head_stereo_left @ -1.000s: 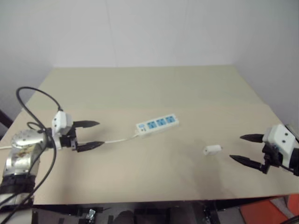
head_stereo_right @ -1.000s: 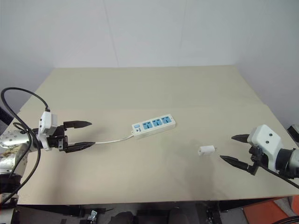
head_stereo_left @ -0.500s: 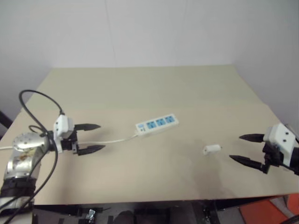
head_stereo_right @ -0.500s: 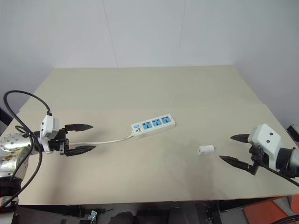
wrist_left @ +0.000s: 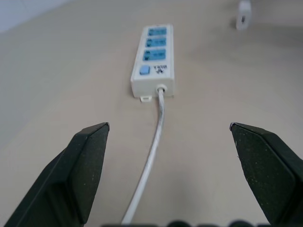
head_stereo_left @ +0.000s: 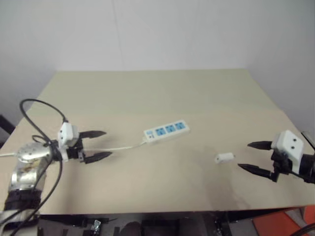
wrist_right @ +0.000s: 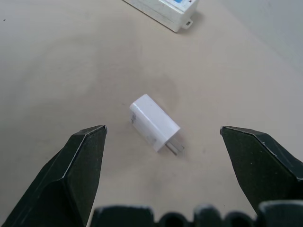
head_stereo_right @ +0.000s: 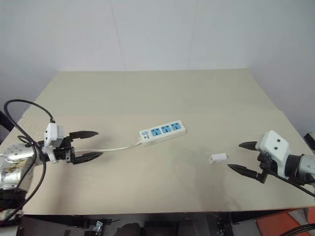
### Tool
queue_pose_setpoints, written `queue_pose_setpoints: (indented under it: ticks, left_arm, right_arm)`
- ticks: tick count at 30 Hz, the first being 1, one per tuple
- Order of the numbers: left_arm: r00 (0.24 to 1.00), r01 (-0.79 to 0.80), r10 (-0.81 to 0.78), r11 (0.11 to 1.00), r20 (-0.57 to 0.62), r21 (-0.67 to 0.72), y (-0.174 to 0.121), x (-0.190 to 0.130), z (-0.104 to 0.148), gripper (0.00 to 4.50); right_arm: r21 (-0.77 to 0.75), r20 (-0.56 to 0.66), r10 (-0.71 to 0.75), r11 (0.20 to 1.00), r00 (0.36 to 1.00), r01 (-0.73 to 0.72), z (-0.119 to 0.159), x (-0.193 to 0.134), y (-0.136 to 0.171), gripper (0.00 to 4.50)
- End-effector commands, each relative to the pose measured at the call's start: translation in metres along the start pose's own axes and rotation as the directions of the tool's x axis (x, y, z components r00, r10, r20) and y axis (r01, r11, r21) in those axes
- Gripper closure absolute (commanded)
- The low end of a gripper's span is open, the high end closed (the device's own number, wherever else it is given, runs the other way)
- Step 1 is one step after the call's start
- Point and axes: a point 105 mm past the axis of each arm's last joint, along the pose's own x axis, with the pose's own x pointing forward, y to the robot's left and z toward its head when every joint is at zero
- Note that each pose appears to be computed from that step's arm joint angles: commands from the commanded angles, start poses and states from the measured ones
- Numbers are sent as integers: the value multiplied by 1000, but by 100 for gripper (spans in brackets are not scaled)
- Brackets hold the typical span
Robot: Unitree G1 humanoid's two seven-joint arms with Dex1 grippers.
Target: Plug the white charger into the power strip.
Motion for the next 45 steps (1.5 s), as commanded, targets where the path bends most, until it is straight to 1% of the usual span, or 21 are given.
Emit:
queue_pose_setpoints:
  ticks: [1, 3, 6, 10, 15, 20, 23, 27, 32, 36, 39, 42, 44, 45]
  left_arm:
    - [999, 33, -36, 997, 35, 74, 8, 24, 4, 3]
    - [996, 63, -68, 994, 53, 87, 11, 44, 1, 3]
    - [995, 54, -61, 995, 79, 88, 19, 67, -2, 3]
    - [996, 70, -74, 994, 45, 86, 23, 101, -7, 3]
    - [998, 70, -69, 997, -11, 45, 22, 125, -14, 3]
    - [993, 102, -101, 995, -59, 4, 15, 135, -24, 3]
    - [984, 120, -116, 993, -136, 21, 9, 139, -36, 3]
    - [978, 87, -78, 996, -194, 37, 6, 145, -48, 3]
    - [981, 56, -48, 998, -188, 38, 5, 152, -50, 3]
    - [993, 6, -7, 1000, -115, -16, 7, 161, -41, 3]
    - [991, 36, -38, 999, -126, -21, 2, 162, -44, 3]
    - [992, 59, -65, 997, -111, -56, -2, 163, -45, 3]
    - [990, 56, -62, 997, -127, -50, -2, 163, -48, 3]
    - [989, 53, -59, 998, -136, -46, -3, 162, -50, 21]
  right_arm:
    - [-81, 50, -22, 996, 998, 26, 21, 3, -4, 0]
    - [-93, 70, -30, 995, 997, 36, 27, 7, -4, 0]
    - [-106, 92, -37, 993, 995, 47, 34, 10, -3, 0]
    - [-118, 109, -47, 991, 993, 60, 41, 12, 7, 0]
    - [-103, 122, -83, 990, 989, 96, 45, 9, 21, 0]
    - [-83, 105, -121, 988, 987, 130, 43, 6, 29, 0]
    - [-74, 105, -126, 988, 987, 134, 44, 7, 33, 0]
    - [-78, 108, -105, 991, 989, 113, 48, 15, 42, 0]
    - [-77, 119, -100, 991, 988, 109, 52, 22, 43, 0]
    - [-84, 118, -89, 992, 989, 100, 53, 28, 42, 0]
    - [-88, 112, -85, 992, 990, 95, 51, 30, 41, 0]
    - [-93, 112, -83, 991, 990, 93, 52, 32, 40, 0]
    - [-98, 111, -92, 990, 990, 103, 51, 33, 38, 0]
    - [-98, 111, -98, 989, 989, 109, 51, 34, 37, 0]
